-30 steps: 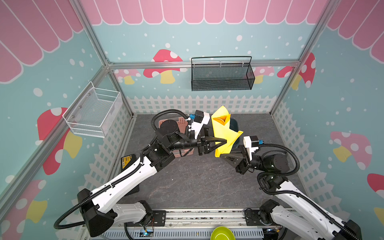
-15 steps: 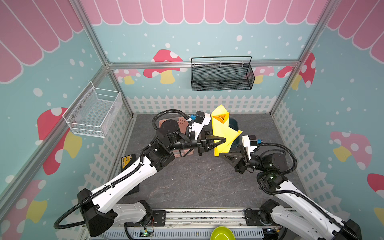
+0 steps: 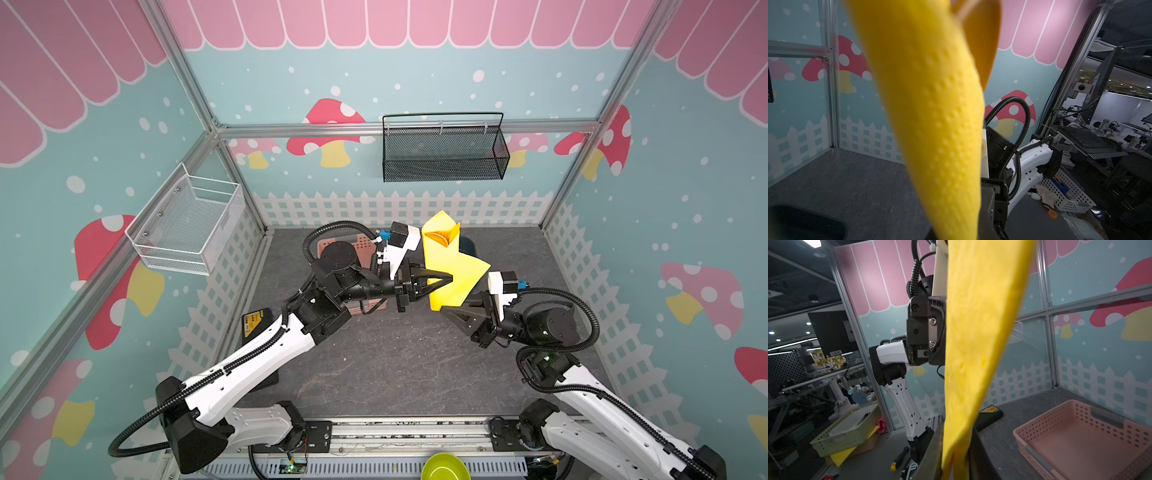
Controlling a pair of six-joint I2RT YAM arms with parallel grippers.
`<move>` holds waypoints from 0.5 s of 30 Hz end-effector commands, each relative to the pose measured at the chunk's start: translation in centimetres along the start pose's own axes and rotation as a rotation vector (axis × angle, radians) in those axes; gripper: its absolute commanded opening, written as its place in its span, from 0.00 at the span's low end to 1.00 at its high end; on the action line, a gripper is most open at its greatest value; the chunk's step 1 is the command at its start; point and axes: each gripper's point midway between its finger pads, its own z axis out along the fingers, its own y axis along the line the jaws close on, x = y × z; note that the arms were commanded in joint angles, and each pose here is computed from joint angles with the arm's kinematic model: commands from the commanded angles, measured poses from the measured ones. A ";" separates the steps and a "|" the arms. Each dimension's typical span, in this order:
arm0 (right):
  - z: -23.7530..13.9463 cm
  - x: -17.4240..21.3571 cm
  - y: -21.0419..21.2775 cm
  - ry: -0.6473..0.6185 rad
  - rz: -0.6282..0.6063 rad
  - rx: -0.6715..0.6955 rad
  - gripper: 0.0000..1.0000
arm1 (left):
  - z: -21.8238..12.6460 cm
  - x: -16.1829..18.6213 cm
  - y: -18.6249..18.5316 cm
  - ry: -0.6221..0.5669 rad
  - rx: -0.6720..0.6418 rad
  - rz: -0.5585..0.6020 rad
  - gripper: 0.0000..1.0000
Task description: Place the utensils on the paper napkin and roll it up
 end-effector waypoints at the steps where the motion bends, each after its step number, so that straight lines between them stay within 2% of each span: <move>1: -0.4 -1.1 0.8 -0.035 -0.052 0.002 0.34 | -0.6 -0.7 -0.2 -0.030 -0.016 0.018 0.08; 4: -0.6 -2.1 0.8 -0.058 -0.067 0.040 0.43 | -0.7 -0.5 -0.3 -0.024 -0.018 0.016 0.08; 7: -0.8 -3.5 0.5 -0.088 -0.083 0.096 0.47 | -0.8 -0.4 -0.4 -0.018 -0.016 0.014 0.08; 15: -1.2 -7.3 0.0 -0.157 -0.120 0.215 0.47 | -1.2 0.0 -0.7 -0.012 -0.006 0.008 0.07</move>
